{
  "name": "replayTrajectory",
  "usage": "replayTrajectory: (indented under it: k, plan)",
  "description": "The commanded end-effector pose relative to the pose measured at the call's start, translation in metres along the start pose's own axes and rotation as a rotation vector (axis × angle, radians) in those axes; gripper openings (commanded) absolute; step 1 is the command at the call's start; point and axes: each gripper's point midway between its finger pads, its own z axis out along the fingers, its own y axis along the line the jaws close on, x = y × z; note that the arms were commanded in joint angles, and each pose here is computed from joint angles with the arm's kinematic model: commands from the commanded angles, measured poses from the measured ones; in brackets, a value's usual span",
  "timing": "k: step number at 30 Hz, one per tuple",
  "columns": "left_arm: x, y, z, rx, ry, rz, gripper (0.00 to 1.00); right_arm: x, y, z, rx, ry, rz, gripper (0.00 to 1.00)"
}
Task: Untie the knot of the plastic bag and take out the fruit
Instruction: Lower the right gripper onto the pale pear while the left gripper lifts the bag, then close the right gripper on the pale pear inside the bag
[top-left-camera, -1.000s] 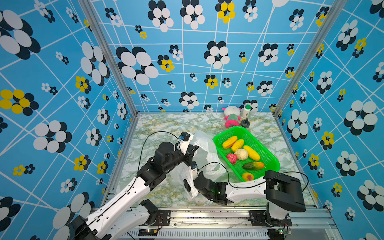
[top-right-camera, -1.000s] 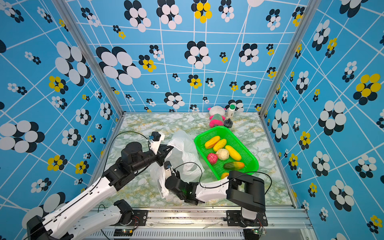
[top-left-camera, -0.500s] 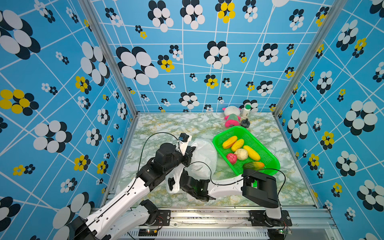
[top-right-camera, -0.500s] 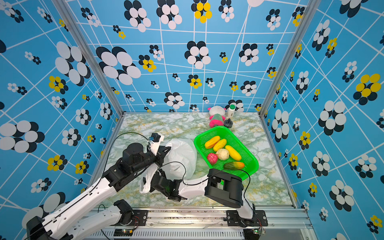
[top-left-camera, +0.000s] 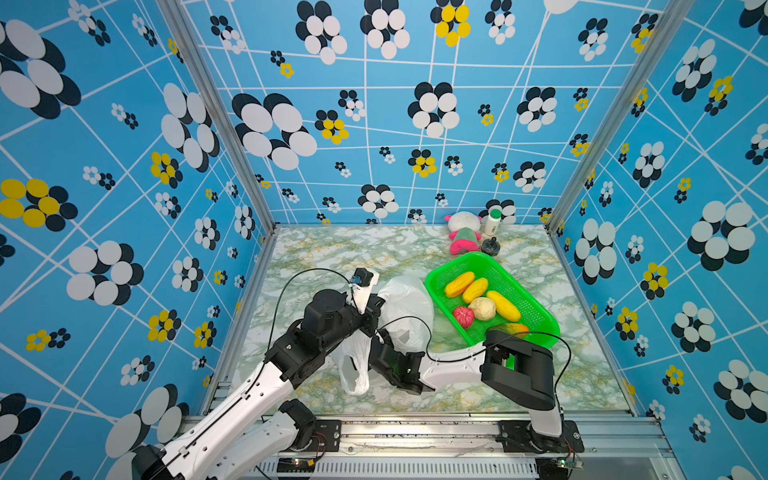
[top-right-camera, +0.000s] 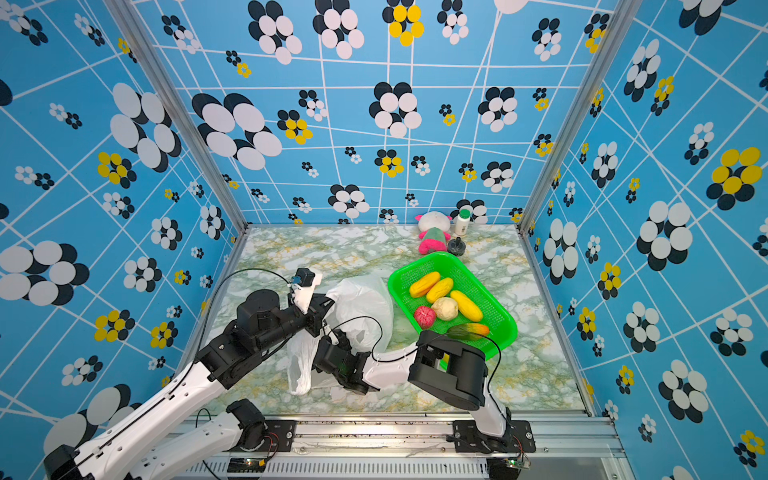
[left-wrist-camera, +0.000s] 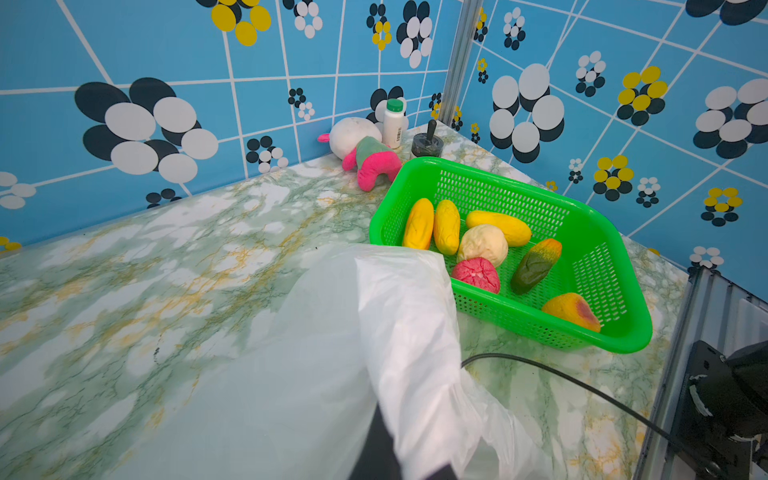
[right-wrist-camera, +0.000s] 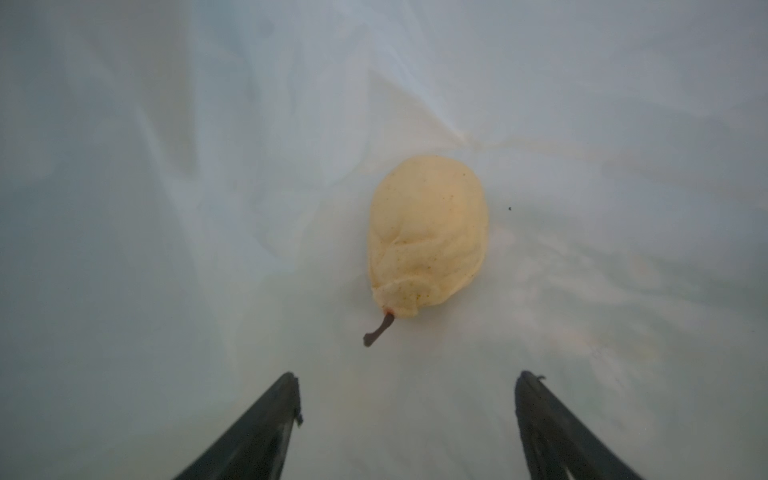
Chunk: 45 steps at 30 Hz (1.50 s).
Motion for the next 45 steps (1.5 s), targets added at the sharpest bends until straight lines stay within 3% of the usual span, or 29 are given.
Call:
replayTrajectory:
  k: [1,9,15,25,30,37,45]
  plan:
    - [0.010,-0.004,0.005,0.025,0.029,-0.006,0.00,-0.004,0.000,0.010,0.011,0.009,-0.007,0.88]
    - [0.009,-0.007,0.006,0.039,0.025,-0.012,0.00,-0.001,0.011,0.050,-0.015,0.047,-0.015,0.99]
    - [0.008,-0.011,0.004,0.057,0.026,-0.011,0.00,0.002,0.007,0.081,0.028,0.072,-0.036,0.99]
    - [0.006,-0.018,0.002,0.085,0.031,-0.009,0.00,-0.008,0.003,0.100,0.066,0.054,-0.069,0.98]
    - [0.005,-0.019,0.000,0.083,0.029,-0.006,0.00,-0.006,-0.002,0.105,0.085,0.062,-0.097,0.88]
    - [0.007,-0.017,0.000,0.071,0.027,-0.006,0.00,-0.012,-0.006,0.098,0.093,0.051,-0.104,0.64]
    - [0.009,-0.009,-0.001,0.033,0.012,-0.006,0.00,-0.032,0.001,0.061,-0.026,-0.009,-0.072,0.47]
